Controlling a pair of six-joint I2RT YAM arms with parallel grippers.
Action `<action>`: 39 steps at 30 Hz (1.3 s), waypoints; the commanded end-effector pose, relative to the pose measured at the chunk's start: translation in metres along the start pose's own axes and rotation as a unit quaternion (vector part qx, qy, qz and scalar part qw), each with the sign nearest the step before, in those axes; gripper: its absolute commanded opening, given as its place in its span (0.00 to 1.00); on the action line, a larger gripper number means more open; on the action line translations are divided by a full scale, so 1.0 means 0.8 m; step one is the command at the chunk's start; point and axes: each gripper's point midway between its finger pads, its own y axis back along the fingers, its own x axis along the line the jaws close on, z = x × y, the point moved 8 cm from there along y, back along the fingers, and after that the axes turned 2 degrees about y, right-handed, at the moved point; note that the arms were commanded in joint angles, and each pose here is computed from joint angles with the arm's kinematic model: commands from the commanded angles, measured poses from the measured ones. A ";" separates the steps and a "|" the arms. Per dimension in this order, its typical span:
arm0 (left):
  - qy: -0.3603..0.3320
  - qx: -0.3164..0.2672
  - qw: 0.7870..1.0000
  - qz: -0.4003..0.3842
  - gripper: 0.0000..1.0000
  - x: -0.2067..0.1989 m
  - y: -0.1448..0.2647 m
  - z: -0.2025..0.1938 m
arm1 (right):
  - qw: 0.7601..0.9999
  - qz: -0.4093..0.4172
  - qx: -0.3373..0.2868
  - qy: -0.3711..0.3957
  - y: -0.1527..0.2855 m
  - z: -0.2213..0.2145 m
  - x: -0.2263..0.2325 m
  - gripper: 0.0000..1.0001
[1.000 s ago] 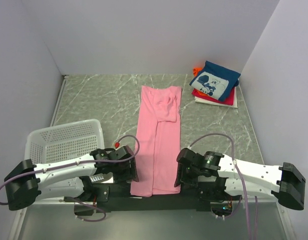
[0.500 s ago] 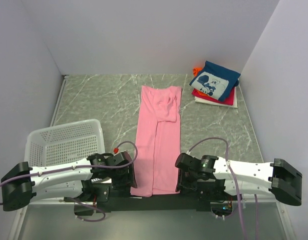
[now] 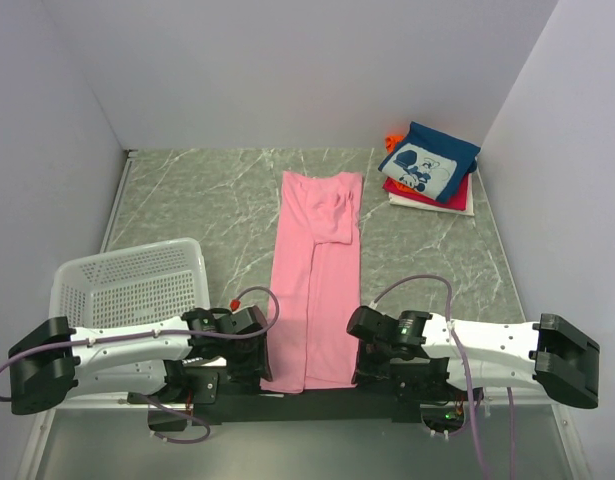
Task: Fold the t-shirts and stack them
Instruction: Fold the tshirt
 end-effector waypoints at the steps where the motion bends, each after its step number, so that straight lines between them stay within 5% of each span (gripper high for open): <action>1: 0.007 0.007 1.000 -0.006 0.53 0.000 -0.003 -0.003 | 1.000 -0.001 -0.008 -0.001 -0.004 0.001 0.000 0.08; 11: -0.010 0.014 1.000 -0.004 0.41 -0.005 -0.017 -0.001 | 1.000 -0.004 -0.009 -0.005 -0.004 0.001 -0.001 0.05; 18: -0.017 0.001 1.000 0.010 0.02 -0.007 -0.018 0.003 | 1.000 0.001 -0.022 -0.002 0.005 0.004 0.005 0.00; 39: 0.032 -0.158 0.983 -0.084 0.00 -0.068 0.042 0.075 | 0.991 0.013 -0.131 -0.031 0.067 0.073 0.035 0.00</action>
